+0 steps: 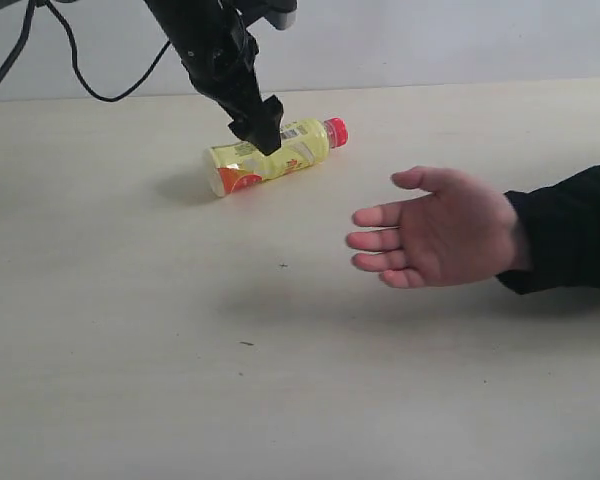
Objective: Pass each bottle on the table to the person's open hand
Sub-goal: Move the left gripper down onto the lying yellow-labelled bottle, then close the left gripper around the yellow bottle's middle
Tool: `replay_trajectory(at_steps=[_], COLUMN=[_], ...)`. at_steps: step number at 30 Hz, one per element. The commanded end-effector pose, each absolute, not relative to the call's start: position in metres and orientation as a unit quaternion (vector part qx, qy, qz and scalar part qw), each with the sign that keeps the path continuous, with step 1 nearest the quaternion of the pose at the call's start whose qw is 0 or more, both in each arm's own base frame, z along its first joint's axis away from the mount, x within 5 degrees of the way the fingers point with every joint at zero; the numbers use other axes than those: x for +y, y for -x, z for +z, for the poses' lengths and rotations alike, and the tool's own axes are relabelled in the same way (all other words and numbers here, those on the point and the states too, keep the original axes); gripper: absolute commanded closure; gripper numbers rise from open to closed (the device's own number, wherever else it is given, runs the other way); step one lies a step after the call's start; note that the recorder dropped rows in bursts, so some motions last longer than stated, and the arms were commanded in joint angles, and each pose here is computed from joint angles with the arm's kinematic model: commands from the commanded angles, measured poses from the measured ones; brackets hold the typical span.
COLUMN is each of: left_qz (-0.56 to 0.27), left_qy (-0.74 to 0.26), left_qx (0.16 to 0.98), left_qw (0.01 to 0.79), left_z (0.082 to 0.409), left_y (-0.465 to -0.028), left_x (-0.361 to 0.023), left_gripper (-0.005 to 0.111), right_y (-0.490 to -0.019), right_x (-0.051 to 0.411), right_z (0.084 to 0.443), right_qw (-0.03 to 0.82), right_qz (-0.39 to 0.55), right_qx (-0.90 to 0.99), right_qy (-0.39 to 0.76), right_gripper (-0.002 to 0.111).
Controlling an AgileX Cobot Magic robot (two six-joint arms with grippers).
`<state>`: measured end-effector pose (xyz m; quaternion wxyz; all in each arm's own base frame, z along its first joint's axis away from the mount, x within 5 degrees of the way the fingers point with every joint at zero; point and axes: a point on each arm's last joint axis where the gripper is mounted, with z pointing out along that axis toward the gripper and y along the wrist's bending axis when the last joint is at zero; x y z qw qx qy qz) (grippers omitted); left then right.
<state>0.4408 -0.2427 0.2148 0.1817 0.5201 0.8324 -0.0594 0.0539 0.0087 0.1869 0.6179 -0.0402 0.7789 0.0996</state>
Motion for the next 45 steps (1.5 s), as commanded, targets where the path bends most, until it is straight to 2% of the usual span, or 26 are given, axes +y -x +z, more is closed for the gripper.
replay_trajectory(at_steps=[1, 17, 25, 36, 45], left_qz=[-0.055, -0.047, -0.044, -0.046, -0.046], left_qy=[-0.552, -0.546, -0.534, -0.528, -0.528], left_qx=[0.812, 0.809, 0.817, 0.826, 0.827], left_qw=[0.180, 0.211, 0.211, 0.190, 0.186], left_z=[0.198, 0.179, 0.166, 0.123, 0.115], left_y=[-0.445, -0.457, -0.466, -0.473, -0.474], left_x=[-0.245, -0.248, -0.238, -0.236, -0.236], left_gripper=[0.002, 0.002, 0.002, 0.002, 0.002], right_y=[-0.054, -0.054, -0.054, -0.054, -0.054], right_x=[0.009, 0.009, 0.009, 0.009, 0.009], right_z=[0.186, 0.186, 0.186, 0.186, 0.186], right_qw=[0.621, 0.621, 0.621, 0.621, 0.621], right_qz=[0.099, 0.099, 0.099, 0.099, 0.099], right_qx=[0.776, 0.776, 0.776, 0.776, 0.776], right_qy=[0.045, 0.045, 0.045, 0.045, 0.045], right_gripper=[0.108, 0.108, 0.108, 0.108, 0.108])
